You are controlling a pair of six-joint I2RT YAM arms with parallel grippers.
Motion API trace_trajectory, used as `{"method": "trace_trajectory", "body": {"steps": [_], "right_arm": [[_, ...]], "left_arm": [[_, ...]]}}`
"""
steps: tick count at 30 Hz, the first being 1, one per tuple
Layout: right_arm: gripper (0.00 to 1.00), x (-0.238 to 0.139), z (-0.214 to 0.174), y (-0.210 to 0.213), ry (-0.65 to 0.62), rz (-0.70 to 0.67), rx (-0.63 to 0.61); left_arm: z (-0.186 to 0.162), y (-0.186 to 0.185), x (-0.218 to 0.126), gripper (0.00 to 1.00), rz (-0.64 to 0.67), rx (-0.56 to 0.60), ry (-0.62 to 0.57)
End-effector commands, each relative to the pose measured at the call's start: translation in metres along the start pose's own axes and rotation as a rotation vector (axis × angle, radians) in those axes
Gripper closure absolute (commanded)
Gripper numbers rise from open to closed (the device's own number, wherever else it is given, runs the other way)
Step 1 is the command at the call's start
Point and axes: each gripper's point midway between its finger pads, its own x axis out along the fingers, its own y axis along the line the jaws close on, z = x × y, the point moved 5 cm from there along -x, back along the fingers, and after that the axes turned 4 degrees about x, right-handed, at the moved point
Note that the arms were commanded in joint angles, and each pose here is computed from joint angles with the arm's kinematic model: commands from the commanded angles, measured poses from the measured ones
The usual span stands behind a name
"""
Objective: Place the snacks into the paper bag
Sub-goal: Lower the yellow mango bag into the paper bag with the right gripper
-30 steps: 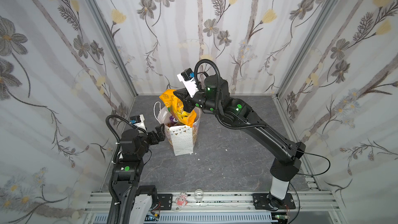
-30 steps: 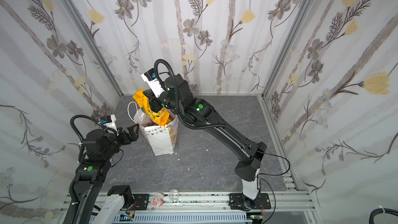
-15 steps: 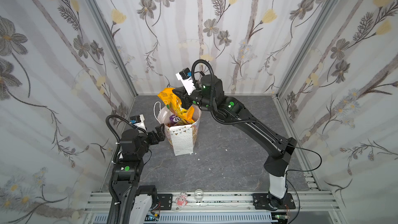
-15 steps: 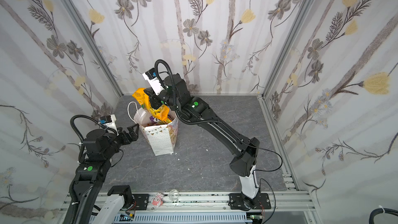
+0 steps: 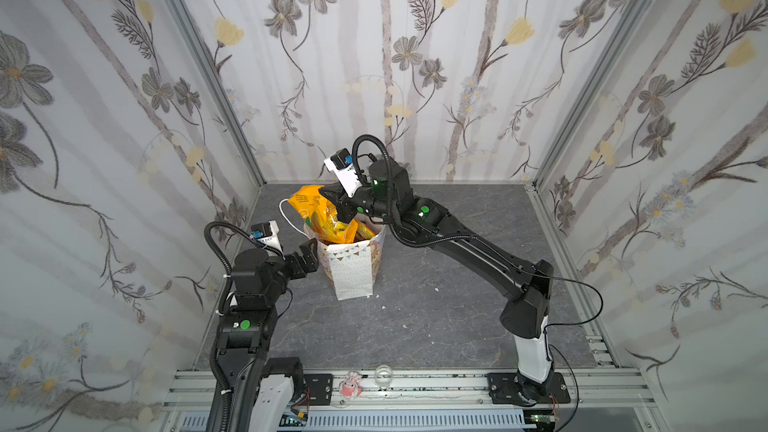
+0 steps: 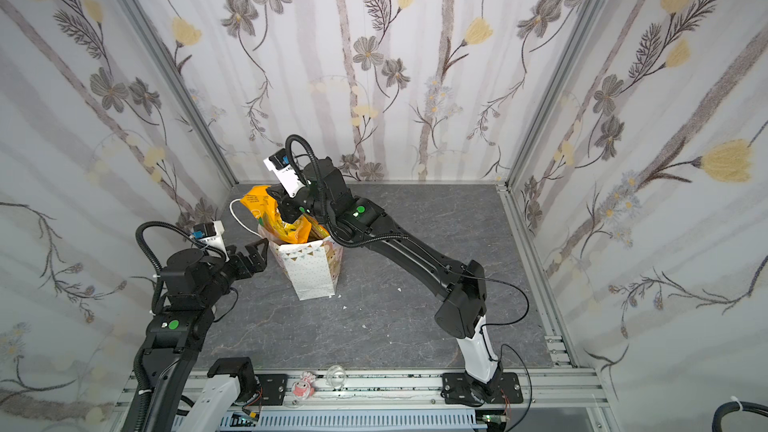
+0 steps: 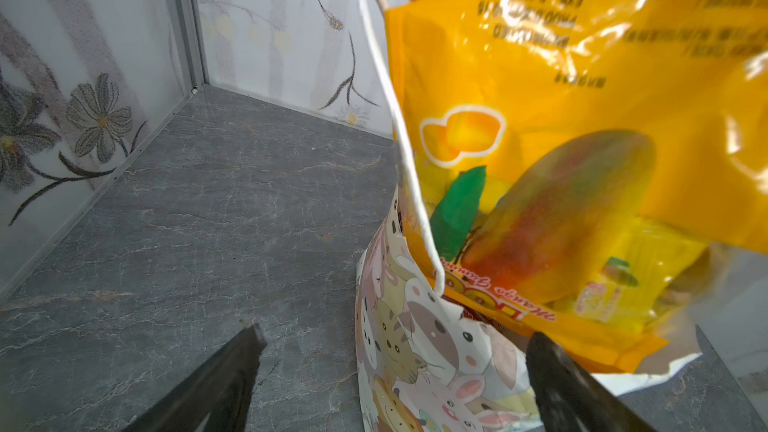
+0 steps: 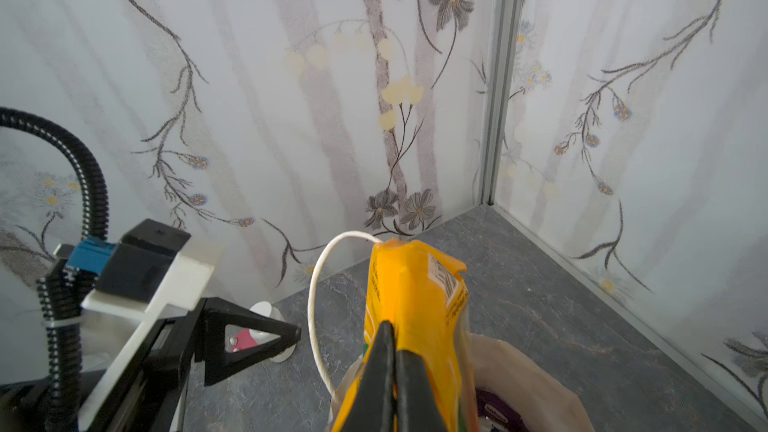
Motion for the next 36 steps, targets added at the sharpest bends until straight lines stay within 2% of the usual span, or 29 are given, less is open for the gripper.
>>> {"method": "trace_trajectory", "body": {"steps": [1, 9, 20, 24, 28, 31, 36], "right_arm": [[1.00, -0.016, 0.029, 0.004, -0.163, 0.027, -0.010], [1.00, -0.038, -0.001, -0.021, -0.166, 0.030, 0.097], [1.00, -0.034, -0.046, -0.018, -0.002, 0.040, 0.182], [0.90, -0.023, -0.058, -0.022, 0.116, -0.051, 0.158], [0.65, -0.020, -0.055, -0.042, 0.206, -0.261, 0.128], [0.58, -0.026, -0.045, -0.043, 0.253, -0.358, 0.068], [0.51, -0.039, -0.033, -0.031, 0.299, -0.426, -0.007]], "left_arm": [[0.006, -0.001, 0.000, 0.00, 0.000, 0.009, -0.029], [0.004, 0.000, 0.001, 0.00, 0.002, 0.007, -0.024], [0.005, 0.000, 0.002, 0.00, -0.001, 0.007, -0.020], [0.005, -0.001, 0.002, 0.00, -0.004, 0.007, -0.019], [0.005, -0.001, 0.002, 0.00, -0.004, 0.008, -0.019], [0.005, 0.000, 0.002, 0.00, -0.002, 0.008, -0.019], [0.005, -0.001, 0.001, 0.00, -0.002, 0.008, -0.021]]}}
